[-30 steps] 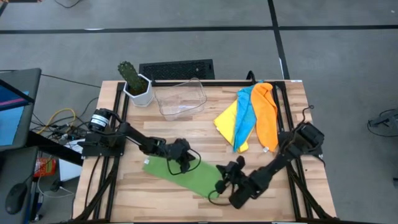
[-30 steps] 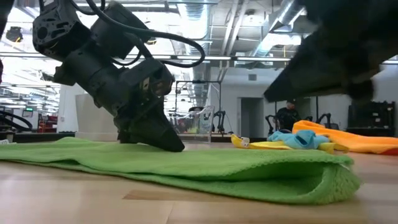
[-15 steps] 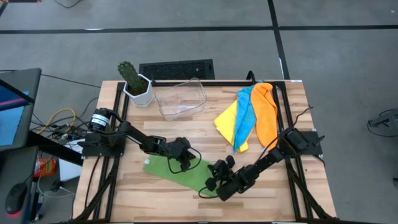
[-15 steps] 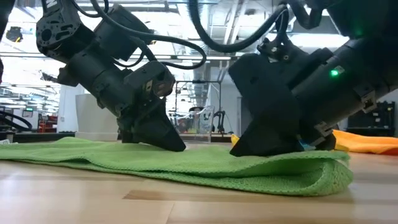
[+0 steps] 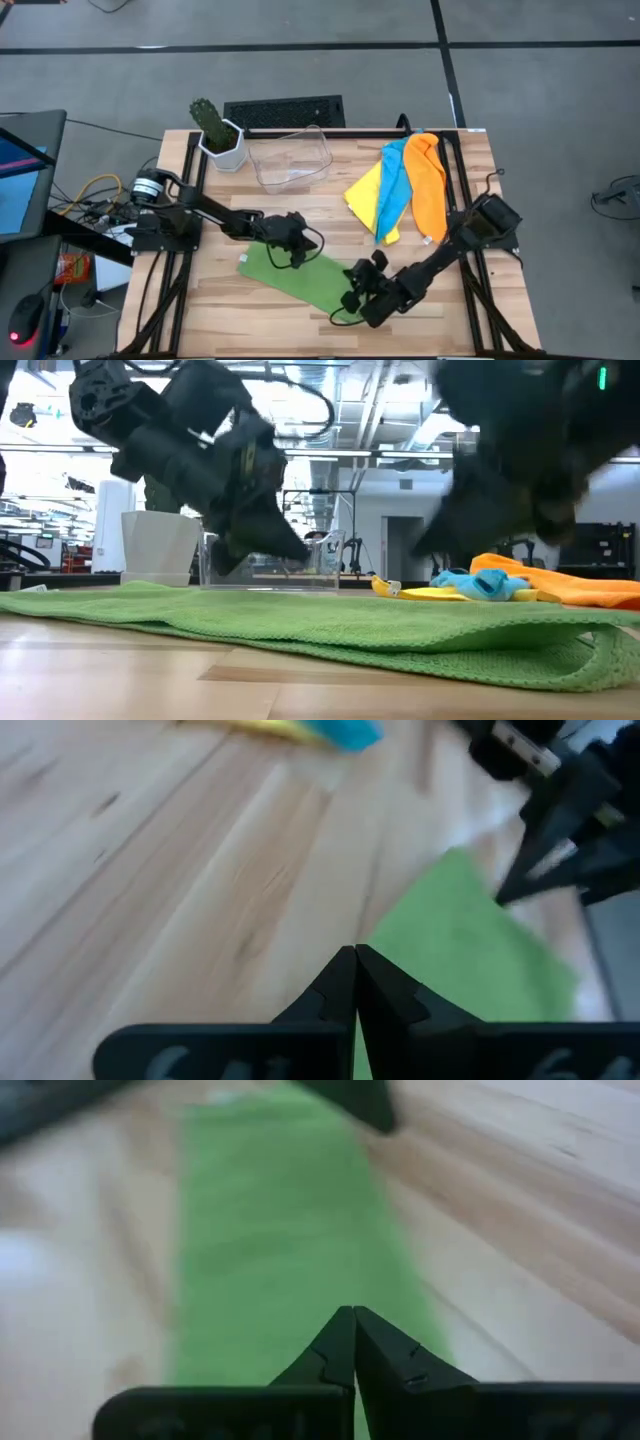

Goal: Fold microfiber towels
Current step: Fold the green microfiber cloth

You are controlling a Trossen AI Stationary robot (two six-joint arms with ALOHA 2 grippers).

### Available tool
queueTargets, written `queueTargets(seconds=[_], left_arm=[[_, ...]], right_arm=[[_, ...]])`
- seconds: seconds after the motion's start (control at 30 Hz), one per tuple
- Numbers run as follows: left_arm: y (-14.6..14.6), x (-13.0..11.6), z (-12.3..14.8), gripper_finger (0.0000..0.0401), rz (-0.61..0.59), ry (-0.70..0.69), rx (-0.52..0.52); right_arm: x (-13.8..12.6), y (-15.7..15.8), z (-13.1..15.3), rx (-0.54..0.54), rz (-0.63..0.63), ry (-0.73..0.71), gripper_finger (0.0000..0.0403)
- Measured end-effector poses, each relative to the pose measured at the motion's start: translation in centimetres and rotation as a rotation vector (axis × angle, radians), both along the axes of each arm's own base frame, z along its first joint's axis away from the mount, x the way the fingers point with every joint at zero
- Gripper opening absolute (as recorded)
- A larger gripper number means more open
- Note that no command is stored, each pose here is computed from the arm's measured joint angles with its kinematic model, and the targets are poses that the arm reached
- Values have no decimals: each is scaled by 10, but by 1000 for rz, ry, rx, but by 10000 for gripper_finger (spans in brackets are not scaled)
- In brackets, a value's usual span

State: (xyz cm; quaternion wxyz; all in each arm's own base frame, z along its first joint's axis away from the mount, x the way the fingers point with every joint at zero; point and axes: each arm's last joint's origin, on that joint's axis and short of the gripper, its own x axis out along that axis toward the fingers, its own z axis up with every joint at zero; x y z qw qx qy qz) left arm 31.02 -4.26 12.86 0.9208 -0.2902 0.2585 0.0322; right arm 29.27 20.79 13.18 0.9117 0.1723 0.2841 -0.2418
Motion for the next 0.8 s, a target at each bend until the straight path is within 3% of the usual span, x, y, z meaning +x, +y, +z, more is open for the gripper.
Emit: queueTargets(seconds=[0.13,0.23,0.57,0.8], left_arm=[[-15,-2,14,0,-46,-76,-17],[-31,-5,14,0,-97,-73,4],[-46,-7,-17,0,-106,22,74],[-40,-4,-38,0,-116,85,71]], right_arm=[[-7,23,20,35,138,-88,28],[-13,41,13,106,206,-98,21],[-27,69,-40,281,188,-36,28],[-30,73,-49,276,205,-1,20]])
